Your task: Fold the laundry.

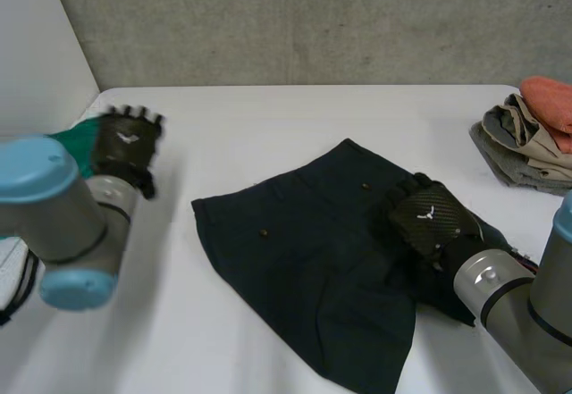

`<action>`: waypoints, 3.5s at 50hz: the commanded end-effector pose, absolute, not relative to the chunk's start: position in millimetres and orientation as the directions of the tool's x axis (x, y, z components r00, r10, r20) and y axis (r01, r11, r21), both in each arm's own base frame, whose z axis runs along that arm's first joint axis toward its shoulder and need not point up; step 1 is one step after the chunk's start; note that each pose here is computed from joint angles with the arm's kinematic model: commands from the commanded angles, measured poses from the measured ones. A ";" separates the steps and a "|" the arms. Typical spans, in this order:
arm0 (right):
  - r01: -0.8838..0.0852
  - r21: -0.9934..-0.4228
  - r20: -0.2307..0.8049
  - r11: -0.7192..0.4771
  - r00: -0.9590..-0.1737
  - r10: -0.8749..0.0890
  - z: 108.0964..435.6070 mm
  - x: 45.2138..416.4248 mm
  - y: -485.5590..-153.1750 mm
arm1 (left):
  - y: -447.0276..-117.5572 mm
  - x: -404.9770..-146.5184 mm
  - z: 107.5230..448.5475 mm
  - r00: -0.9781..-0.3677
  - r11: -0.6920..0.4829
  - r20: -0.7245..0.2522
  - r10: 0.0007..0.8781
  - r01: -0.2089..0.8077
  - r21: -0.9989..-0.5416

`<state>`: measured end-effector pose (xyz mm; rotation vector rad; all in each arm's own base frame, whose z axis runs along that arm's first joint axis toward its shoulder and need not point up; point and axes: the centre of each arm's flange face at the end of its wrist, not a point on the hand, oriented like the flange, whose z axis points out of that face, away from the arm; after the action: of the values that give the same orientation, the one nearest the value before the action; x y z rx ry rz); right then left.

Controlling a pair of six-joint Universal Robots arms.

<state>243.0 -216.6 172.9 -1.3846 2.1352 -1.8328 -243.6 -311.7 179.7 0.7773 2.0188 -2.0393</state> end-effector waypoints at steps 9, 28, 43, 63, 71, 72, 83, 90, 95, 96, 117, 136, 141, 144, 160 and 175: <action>-0.590 -0.804 0.518 -0.077 -0.632 -0.576 186.1 235.8 -221.8 | -252.8 -293.0 132.0 -0.769 0.047 -0.368 0.523 0.457 -0.888; -0.587 -0.806 0.514 -0.078 -0.628 -0.585 184.7 235.2 -222.1 | -292.7 -291.1 121.0 -0.821 0.075 -0.405 0.403 0.470 -0.879; -0.573 -0.813 0.533 -0.108 -0.655 -0.535 201.6 231.6 -229.3 | -385.5 -255.6 240.5 -0.928 -0.239 -0.372 0.013 0.358 -0.903; -0.578 -0.812 0.527 -0.085 -0.661 -0.534 196.8 225.1 -233.3 | -286.7 -279.7 153.2 -0.780 0.058 -0.348 0.520 0.438 -0.897; -0.580 -0.811 0.522 -0.076 -0.659 -0.541 192.3 225.1 -231.8 | -303.4 -263.2 130.1 -0.800 0.133 -0.327 0.503 0.446 -0.885; -0.580 -0.811 0.522 -0.076 -0.659 -0.541 192.3 225.1 -231.8 | -305.6 -264.4 126.7 -0.797 0.134 -0.324 0.510 0.446 -0.885; -0.580 -0.811 0.523 -0.077 -0.660 -0.540 192.0 224.8 -232.5 | -315.6 -269.3 118.6 -0.783 0.130 -0.313 0.538 0.444 -0.887; -0.583 -0.809 0.523 -0.073 -0.659 -0.541 190.8 224.7 -232.4 | -317.3 -272.4 112.8 -0.777 0.133 -0.303 0.552 0.441 -0.888; -0.583 -0.809 0.527 -0.076 -0.661 -0.535 192.0 224.4 -234.0 | -320.5 -276.2 117.8 -0.778 0.111 -0.312 0.545 0.436 -0.893; -0.583 -0.809 0.527 -0.077 -0.661 -0.534 192.4 224.4 -234.3 | -323.7 -275.0 119.7 -0.783 0.106 -0.317 0.535 0.435 -0.894; -0.550 -0.827 0.548 -0.113 -0.747 -0.378 234.0 207.6 -262.0 | -351.1 -311.5 298.4 -0.903 -0.363 -0.263 0.341 0.131 -0.923; -0.520 -0.854 0.501 -0.022 -0.809 -0.307 226.9 180.4 -281.3 | -176.2 -433.4 206.1 -0.508 -0.068 -0.064 0.859 0.010 -0.998; -0.519 -0.853 0.501 -0.053 -0.788 -0.359 227.3 186.8 -278.6 | -172.9 -418.2 239.3 -0.532 -0.106 -0.075 0.844 -0.029 -0.994; -0.513 -0.855 0.498 -0.080 -0.767 -0.406 228.1 191.7 -276.1 | -182.9 -401.0 252.9 -0.581 -0.118 -0.077 0.811 -0.033 -0.992; -0.555 -0.832 0.390 -0.011 -0.571 -0.723 179.7 221.9 -240.4 | -163.5 -265.0 206.3 -0.873 0.143 -0.187 0.450 0.277 -0.950; -0.581 -0.810 0.431 -0.087 -0.486 -0.760 130.6 249.9 -264.9 | -138.6 -236.4 155.5 -0.863 0.312 -0.218 0.457 0.385 -0.868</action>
<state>243.7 -253.7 143.5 -1.4846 2.0291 -1.5829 -238.4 -135.8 166.4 0.8347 2.5707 -1.7519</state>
